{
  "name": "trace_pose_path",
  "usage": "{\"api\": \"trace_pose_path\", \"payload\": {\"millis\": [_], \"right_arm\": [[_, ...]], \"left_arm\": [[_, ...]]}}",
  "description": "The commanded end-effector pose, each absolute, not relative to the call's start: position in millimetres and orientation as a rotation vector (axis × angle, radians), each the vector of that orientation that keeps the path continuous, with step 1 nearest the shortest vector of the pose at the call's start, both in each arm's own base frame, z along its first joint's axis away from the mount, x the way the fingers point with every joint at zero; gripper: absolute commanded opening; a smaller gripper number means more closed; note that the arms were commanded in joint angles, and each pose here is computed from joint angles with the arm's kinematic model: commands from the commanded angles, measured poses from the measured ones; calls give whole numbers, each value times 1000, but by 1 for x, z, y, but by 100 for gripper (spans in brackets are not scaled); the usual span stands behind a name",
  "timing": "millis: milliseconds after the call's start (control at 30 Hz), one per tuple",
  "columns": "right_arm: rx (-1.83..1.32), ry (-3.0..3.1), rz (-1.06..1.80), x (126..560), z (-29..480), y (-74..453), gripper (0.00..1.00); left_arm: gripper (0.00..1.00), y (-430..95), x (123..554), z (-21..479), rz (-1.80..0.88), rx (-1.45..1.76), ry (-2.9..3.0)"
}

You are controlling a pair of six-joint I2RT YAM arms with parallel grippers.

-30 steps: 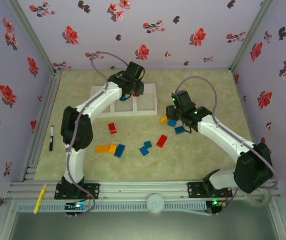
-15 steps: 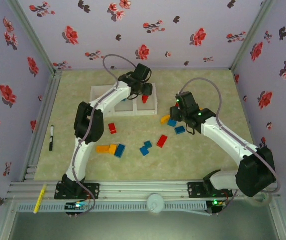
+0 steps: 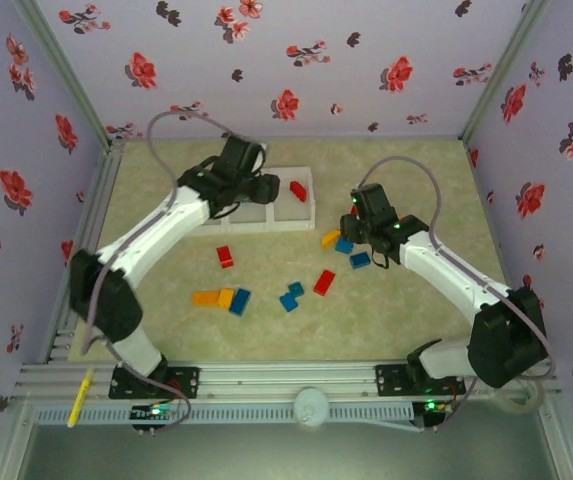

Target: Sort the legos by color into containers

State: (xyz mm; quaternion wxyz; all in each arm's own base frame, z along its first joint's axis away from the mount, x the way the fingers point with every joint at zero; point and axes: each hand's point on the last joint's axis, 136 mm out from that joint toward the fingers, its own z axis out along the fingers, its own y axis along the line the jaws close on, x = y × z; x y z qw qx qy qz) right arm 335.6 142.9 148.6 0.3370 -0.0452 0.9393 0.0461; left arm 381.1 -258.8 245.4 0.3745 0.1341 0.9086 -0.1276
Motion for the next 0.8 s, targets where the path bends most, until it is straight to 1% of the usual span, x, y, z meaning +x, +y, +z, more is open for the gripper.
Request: {"api": "trace_pose_path", "payload": {"millis": [0, 133, 267, 500, 767], "right_arm": [[-86, 2465, 131, 339, 145, 142, 52], [-55, 2478, 98, 341, 139, 134, 52], [32, 2500, 59, 344, 132, 110, 52], [175, 2528, 4, 350, 124, 62, 52], [307, 2609, -59, 364, 99, 15, 50]], "left_arm": [[57, -235, 359, 253, -274, 361, 2284], [59, -203, 336, 255, -236, 289, 2261], [59, -185, 323, 254, -200, 273, 2252], [59, -177, 318, 258, -185, 276, 2222], [59, -172, 309, 260, -192, 293, 2208]]}}
